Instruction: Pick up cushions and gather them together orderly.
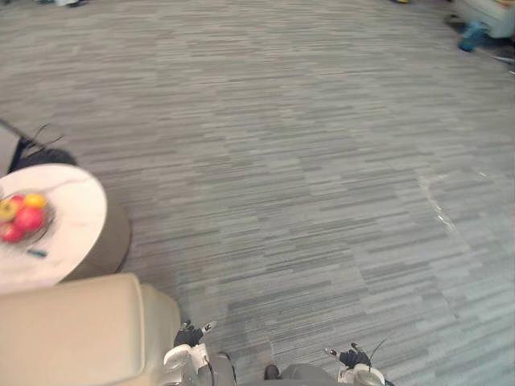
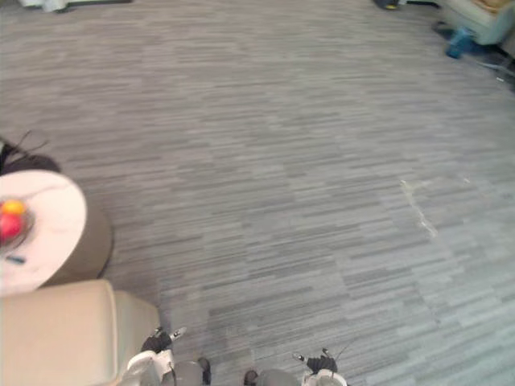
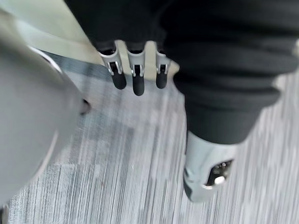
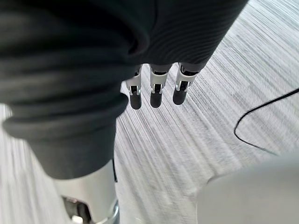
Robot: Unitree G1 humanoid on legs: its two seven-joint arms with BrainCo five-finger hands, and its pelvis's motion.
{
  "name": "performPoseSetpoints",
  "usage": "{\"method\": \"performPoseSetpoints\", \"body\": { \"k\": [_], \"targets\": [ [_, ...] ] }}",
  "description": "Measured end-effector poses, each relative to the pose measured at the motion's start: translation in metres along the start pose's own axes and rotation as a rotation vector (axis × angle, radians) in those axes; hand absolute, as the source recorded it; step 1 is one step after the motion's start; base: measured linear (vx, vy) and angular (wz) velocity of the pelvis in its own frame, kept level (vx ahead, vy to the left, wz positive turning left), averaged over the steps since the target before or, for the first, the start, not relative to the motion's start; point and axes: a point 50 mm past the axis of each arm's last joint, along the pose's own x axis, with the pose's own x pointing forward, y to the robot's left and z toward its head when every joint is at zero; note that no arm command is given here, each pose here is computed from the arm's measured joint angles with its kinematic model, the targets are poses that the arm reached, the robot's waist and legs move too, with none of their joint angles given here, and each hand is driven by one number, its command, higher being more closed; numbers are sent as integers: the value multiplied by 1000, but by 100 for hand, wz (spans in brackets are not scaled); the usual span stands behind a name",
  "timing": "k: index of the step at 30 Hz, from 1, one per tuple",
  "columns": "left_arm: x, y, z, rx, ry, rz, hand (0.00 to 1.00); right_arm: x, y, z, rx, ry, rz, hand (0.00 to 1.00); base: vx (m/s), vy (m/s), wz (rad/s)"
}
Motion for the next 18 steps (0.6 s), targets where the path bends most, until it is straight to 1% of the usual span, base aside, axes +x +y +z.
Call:
{"method": "performPoseSetpoints", "body": {
  "k": [4, 5, 8, 10, 11, 12, 13, 15, 18],
  "targets": [
    [2, 0, -1, 42, 20, -11, 0, 1, 3, 5, 2, -13, 9, 0, 198, -161, -121],
    [1, -7, -5, 56, 35, -33, 0, 3, 0, 10, -7, -24, -1, 0, 196, -140, -89],
    [0, -10, -7, 92, 37, -49, 0, 6, -14, 5, -18, 13, -38, 0, 124, -84, -50],
    [1, -4, -5, 132, 32, -40, 0, 5, -11, 4, -7, 18, -36, 0, 119, -84, -36],
    [1, -1, -5, 132, 31, -31, 0, 5, -9, 4, -1, 16, -30, 0, 75, -120, -22],
    [2, 0, 2, 93, 8, -17, 0, 4, -10, 5, 5, 2, -39, 0, 35, -101, -13],
    [1, 1, 2, 86, 4, -14, 0, 4, -11, 5, 5, -1, -40, 0, 18, -61, -34],
    [-1, 5, 0, 61, -7, 1, 0, 4, -12, 7, 24, -2, -49, 0, 126, 86, -81],
    [0, -2, 9, 78, -45, -24, 0, 5, -10, 10, 44, -4, -54, 0, 267, 119, -92]
  ]
}}
